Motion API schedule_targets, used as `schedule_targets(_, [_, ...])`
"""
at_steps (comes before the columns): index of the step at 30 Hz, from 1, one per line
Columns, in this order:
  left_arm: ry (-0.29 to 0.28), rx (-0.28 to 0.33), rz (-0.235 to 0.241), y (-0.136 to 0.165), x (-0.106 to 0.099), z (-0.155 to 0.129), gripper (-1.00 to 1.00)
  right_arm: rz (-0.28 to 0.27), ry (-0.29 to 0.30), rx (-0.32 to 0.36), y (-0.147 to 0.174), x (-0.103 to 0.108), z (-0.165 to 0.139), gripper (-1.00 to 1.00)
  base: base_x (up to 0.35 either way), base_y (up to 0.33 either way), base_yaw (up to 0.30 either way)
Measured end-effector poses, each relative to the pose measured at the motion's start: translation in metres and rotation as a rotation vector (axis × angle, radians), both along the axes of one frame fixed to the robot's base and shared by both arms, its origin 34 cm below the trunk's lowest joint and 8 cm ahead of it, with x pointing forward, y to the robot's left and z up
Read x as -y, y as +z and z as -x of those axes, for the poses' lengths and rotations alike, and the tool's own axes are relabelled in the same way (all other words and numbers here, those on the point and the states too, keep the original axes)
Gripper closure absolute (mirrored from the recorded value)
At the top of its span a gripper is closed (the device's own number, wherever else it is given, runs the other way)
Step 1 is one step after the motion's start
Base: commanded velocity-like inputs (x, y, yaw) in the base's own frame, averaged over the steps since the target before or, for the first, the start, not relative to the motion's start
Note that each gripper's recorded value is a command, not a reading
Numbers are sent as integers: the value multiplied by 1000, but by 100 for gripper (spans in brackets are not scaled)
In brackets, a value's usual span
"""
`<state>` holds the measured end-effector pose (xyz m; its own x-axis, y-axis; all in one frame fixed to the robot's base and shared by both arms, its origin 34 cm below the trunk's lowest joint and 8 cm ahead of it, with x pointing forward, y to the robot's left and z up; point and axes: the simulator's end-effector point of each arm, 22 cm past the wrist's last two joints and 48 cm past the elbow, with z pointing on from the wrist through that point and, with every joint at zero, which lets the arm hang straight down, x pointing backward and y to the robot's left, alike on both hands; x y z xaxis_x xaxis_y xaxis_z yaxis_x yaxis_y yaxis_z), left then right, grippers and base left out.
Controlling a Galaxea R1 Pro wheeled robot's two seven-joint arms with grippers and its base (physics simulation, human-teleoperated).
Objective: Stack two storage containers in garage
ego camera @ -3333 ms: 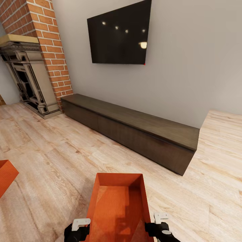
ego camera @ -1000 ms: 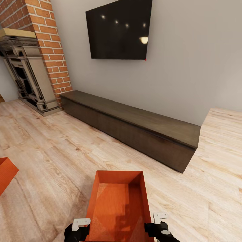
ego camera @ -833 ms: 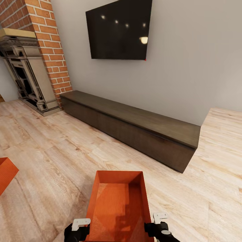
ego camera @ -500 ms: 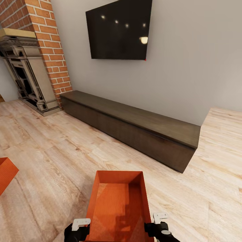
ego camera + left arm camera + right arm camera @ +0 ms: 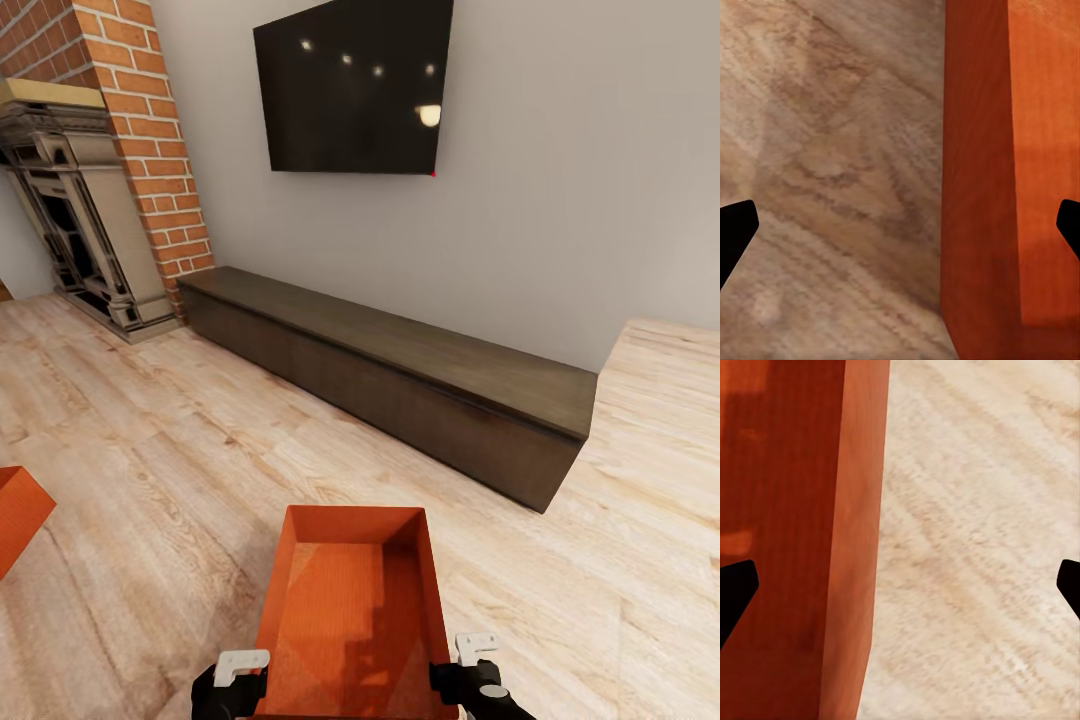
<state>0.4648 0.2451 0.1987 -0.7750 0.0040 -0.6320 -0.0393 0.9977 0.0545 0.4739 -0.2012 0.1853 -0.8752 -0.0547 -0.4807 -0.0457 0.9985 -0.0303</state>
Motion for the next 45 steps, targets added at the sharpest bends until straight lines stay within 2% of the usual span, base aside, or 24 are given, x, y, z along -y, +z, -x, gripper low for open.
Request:
schedule_targets(10, [-2, 0, 0, 0, 0, 0, -100, 0, 0, 0, 0, 0, 0, -100, 0, 0, 0])
schedule_targets(11, [-2, 0, 0, 0, 0, 0, 100, 0, 0, 0, 0, 0, 0, -100, 0, 0, 0])
schedule_targets(12, [-2, 0, 0, 0, 0, 0, 100, 0, 0, 0, 0, 0, 0, 100, 0, 0, 0])
schedule_targets(45, [-16, -1, 3, 0, 4, 0, 100, -3, 3, 0, 0, -1, 0, 100, 0, 0, 0])
